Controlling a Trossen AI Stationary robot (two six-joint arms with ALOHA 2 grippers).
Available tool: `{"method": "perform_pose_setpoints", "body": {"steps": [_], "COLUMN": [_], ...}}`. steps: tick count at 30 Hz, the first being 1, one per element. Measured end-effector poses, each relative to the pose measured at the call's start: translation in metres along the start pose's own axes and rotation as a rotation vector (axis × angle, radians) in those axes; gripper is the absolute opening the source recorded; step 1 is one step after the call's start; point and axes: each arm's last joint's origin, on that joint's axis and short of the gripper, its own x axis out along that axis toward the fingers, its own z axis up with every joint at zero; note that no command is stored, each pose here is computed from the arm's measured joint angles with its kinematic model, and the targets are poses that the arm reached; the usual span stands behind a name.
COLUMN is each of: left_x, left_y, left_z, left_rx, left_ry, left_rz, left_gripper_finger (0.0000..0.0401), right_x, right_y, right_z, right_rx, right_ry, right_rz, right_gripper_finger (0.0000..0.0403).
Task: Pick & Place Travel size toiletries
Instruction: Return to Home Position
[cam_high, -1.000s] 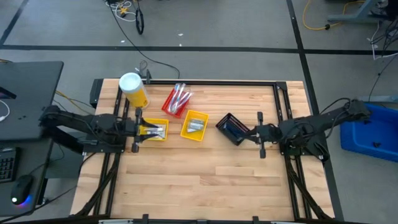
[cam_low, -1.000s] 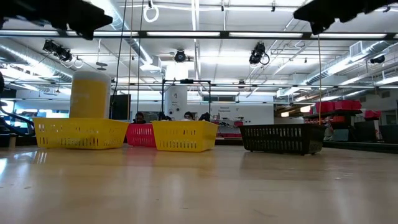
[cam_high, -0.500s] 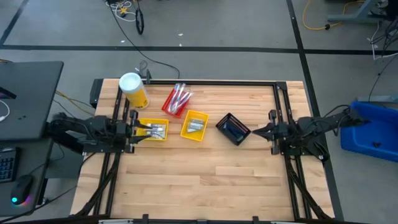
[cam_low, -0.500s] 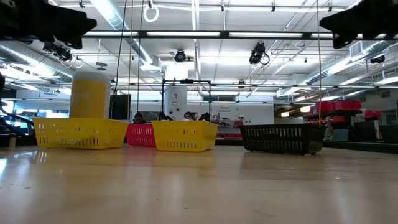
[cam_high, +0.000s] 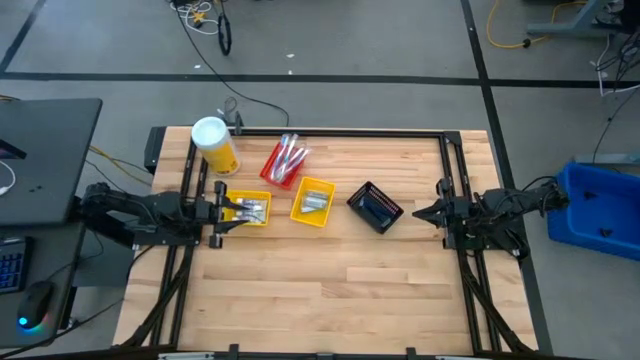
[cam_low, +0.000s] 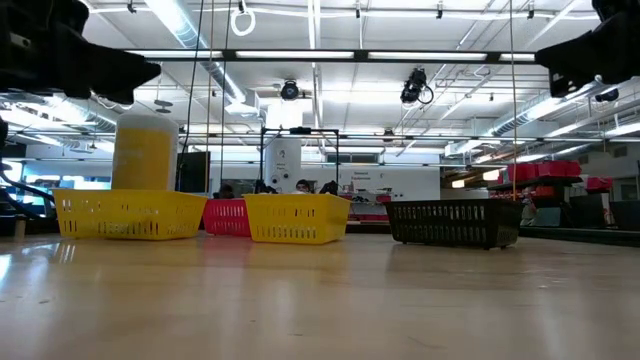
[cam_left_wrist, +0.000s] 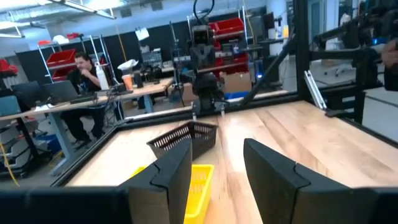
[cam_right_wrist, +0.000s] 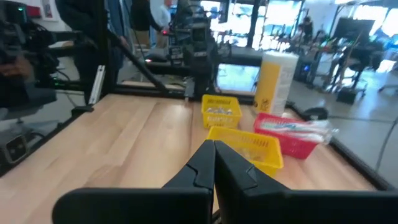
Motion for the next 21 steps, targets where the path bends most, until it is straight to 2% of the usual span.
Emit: {"method": "perform_pose_setpoints", "body": {"steps": [7,12,18,21], "left_x": [0.0,0.0,0.0,0.0], "left_y": [0.001,0.001,0.001,0.001], "left_z": [0.004,0.003,0.003,0.003], "left_rx": [-0.04,-0.016,-0.038,-0.051], "left_ry": [-0.04,-0.034,-0.034,-0.034], "left_rz": [0.009,0.014,0.014,0.013], "left_gripper_finger": [0.0153,0.0153,0.0153,0.0153], "right_x": [0.003,0.014,0.017,0.017], "right_y": [0.002,0.006,0.011,0.011], "right_z": [-0.009,-0.027,-0.034,-0.034], "right_rx": [0.02,0.033,0.028,0.013], "right_ry": [0.031,-0.018,-0.054,-0.057], "right_rz": [0.007,0.006,0.105,0.094], "right_gripper_finger": [0.0007,0.0007,0.0007,0.0007]}}
